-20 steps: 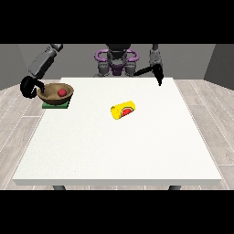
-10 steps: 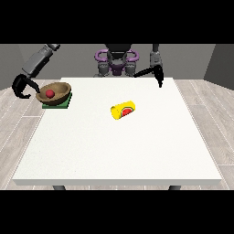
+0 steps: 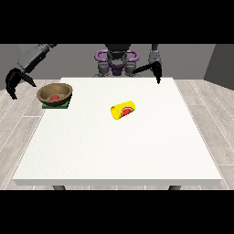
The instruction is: Pick the cup and pour the ball into the bowl, then pick the bowl and place it on the pad
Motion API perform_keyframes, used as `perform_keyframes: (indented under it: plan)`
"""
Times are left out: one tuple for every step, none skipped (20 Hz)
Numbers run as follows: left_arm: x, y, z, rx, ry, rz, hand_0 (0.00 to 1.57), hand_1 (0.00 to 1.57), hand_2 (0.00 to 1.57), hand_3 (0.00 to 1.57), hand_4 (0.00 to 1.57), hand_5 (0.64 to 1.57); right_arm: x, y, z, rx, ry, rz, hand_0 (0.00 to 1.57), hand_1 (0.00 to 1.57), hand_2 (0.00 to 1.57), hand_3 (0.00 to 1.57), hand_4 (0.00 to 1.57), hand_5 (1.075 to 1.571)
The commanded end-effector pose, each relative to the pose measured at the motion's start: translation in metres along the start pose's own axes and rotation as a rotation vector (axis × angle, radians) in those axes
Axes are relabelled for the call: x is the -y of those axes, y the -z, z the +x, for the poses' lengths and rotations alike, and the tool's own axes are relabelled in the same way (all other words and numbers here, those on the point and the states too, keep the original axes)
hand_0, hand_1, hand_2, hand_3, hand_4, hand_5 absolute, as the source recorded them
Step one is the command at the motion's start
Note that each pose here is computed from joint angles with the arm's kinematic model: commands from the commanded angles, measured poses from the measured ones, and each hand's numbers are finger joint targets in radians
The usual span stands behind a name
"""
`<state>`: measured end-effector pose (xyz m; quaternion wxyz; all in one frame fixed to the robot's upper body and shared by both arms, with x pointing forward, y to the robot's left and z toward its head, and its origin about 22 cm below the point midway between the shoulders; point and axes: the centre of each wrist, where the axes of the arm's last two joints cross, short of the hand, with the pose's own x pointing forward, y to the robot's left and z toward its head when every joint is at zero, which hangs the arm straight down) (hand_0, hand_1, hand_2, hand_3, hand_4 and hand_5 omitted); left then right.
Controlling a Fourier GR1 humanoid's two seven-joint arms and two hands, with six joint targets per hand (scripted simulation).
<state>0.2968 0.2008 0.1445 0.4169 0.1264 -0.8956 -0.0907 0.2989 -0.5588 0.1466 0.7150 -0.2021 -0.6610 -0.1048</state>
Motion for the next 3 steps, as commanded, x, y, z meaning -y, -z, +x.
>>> perform_keyframes:
  plan:
    - [0.008, -0.011, -0.007, -0.034, 0.010, 0.014, 0.00, 0.00, 0.00, 0.00, 0.00, 1.569, 0.019, -0.003, 0.030, 0.012, -0.004, 0.041, 0.00, 0.00, 0.27, 0.16, 0.00, 1.497]
    - [-0.002, 0.000, -0.010, -0.073, 0.001, -0.007, 0.00, 0.00, 0.00, 0.00, 0.00, 1.569, 0.032, -0.005, 0.058, 0.029, 0.028, 0.054, 0.00, 0.00, 0.27, 0.26, 0.00, 1.501]
    - [0.016, -0.019, -0.024, -0.116, -0.014, -0.002, 0.00, 0.00, 0.00, 0.00, 0.00, 1.569, 0.028, -0.003, 0.056, 0.041, 0.033, 0.114, 0.00, 0.00, 0.19, 0.29, 0.00, 1.503]
